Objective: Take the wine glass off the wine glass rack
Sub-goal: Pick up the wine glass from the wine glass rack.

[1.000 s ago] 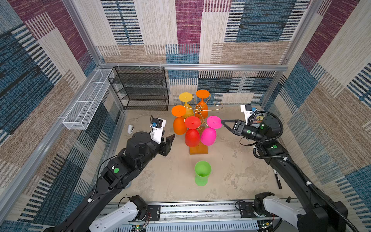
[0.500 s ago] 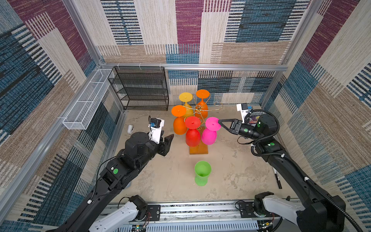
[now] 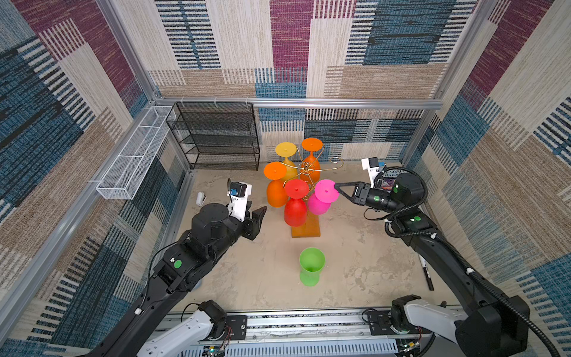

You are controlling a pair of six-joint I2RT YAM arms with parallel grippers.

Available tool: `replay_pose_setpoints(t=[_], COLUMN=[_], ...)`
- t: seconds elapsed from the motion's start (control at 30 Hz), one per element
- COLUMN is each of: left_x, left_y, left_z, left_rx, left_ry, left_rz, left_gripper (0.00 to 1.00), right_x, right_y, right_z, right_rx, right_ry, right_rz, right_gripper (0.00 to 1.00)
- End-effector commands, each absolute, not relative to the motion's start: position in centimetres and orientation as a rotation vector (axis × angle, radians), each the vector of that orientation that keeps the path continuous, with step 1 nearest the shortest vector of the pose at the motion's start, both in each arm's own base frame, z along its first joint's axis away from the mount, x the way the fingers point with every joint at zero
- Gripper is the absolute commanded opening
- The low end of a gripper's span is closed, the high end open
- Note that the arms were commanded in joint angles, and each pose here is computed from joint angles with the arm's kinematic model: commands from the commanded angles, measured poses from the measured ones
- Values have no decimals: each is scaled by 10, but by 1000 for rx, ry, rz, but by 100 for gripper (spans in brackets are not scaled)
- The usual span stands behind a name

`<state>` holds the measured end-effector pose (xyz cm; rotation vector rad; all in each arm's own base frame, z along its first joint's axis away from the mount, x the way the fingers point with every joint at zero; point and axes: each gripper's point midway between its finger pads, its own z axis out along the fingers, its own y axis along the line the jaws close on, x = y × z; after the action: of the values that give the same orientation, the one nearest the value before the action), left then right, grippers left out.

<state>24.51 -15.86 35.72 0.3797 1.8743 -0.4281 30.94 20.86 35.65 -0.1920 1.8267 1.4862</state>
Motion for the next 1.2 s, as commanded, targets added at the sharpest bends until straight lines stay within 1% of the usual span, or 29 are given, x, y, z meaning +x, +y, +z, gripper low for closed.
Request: replay_pose_setpoints(t=[0.0,0.03,0.47,0.97,1.17], left_x=[246,246,242,243,244], left_y=[-159,-159,-154,-152,-152], left_z=[361,361,359,355,355], left_rx=[367,366,360,357,356], left_ry=[1858,1860,1862,1871,1871], left_rz=[-443,-442,-442,-441,-444], left_gripper=[54,54,54,54,54], right_x=[307,307,303,314,317], right_y=[210,210,213,220,220], right_z=[364,366,389,388,393], right_rx=[-207,-210,-225,-207,-204], right_ry=[1812,1812,1784,1811,1815], right_rz=[1497,1503,1586,1650,1637], right_gripper=[2,0,0,0,0])
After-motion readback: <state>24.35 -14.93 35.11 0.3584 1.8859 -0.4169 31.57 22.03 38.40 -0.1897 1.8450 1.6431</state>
